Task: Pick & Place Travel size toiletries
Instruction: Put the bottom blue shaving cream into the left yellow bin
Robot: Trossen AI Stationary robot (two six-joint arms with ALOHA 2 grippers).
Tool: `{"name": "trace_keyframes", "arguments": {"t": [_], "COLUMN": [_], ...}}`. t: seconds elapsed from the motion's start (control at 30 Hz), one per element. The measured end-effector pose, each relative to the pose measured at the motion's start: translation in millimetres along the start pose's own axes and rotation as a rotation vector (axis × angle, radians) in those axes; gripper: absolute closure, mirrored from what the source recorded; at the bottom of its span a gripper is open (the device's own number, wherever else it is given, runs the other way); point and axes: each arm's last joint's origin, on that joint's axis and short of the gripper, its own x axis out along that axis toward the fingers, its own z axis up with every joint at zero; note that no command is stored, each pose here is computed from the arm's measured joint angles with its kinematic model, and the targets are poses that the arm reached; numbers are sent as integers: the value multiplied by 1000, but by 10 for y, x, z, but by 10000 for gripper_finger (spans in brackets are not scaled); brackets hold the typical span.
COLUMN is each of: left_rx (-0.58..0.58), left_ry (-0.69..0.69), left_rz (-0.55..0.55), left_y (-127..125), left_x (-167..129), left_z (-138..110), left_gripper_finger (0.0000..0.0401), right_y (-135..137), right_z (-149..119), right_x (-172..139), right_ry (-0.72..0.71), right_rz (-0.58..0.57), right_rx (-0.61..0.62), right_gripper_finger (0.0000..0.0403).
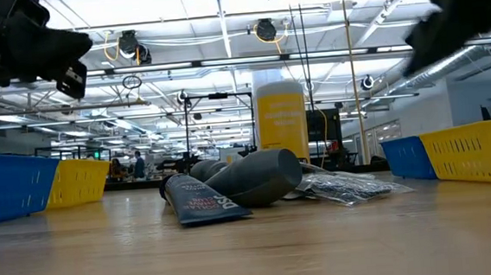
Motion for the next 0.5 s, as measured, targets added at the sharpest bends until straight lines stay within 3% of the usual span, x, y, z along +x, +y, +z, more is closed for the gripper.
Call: {"name": "trace_keyframes", "arguments": {"t": [0.13,0.27,0.5], "left_rx": [7,20,104], "left_ry": [14,78,313], "left_rz": [34,78,84], "left_y": [-51,-119,-296], "left_x": [87,255,793], "left_z": [-50,-45,47], "left_gripper_finger": [375,375,375], "right_y": [121,160,263], "right_z": [91,-33,-247], "right_x": [144,351,717], "right_ry": [-272,-463,-531], "right_rz": [99,139,204], "right_rx": [-111,-180,-225], "right_gripper_finger": [269,277,291]}}
